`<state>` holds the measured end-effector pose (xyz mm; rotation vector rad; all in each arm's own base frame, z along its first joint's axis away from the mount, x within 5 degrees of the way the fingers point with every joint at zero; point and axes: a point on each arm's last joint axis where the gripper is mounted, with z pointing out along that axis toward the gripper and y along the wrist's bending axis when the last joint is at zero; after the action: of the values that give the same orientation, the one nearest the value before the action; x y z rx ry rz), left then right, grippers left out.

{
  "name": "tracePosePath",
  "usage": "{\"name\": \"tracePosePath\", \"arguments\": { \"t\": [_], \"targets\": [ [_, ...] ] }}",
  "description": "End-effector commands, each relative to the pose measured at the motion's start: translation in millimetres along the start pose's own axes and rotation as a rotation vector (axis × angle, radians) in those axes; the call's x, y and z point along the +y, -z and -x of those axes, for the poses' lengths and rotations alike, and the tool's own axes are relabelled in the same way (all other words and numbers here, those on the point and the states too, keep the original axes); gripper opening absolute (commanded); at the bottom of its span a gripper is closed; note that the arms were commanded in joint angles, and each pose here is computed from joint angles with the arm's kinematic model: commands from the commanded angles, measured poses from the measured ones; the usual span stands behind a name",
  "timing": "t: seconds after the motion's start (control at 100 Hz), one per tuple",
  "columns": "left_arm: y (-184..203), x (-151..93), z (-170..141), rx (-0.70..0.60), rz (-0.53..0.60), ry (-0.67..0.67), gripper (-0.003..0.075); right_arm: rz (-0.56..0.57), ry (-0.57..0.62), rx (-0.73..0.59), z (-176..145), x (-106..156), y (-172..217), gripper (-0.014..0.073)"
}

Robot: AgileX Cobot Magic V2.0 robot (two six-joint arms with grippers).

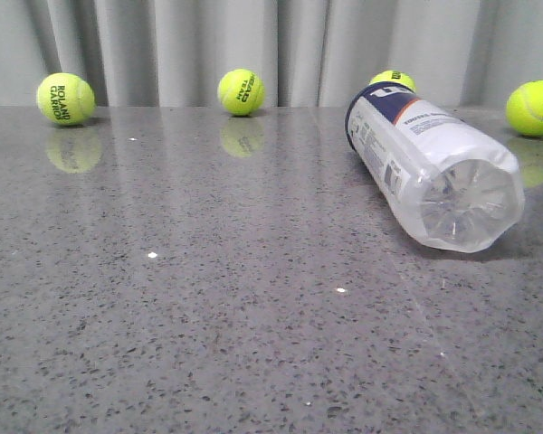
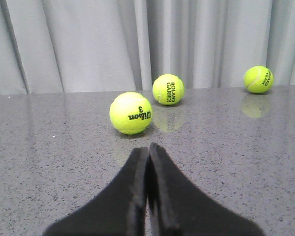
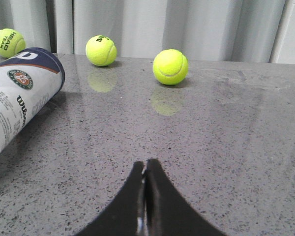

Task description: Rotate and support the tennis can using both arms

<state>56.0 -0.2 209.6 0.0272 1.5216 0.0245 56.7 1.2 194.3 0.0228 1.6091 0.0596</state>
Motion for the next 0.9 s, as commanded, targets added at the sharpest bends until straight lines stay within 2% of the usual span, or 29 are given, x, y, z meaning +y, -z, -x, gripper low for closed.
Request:
{"name": "tracePosePath", "arguments": {
  "t": [0.0,0.49,0.89],
  "targets": [
    [1.3,-0.1,-6.1,-0.064,0.003,0.004,-0.0020,0.005,0.009,-0.119,14.3,0.8,3.8,-0.0067],
    [1.3,-0.1,-6.1,-0.064,0.003,0.004,-0.0020,0.005,0.010,-0.119,14.3,0.8,3.8,-0.0067],
    [1.3,-0.1,-6.1,-0.064,0.003,0.004,-0.0020,0.010,0.011,-0.167,18.6,1.3,4.4,-0.0067]
  ]
}}
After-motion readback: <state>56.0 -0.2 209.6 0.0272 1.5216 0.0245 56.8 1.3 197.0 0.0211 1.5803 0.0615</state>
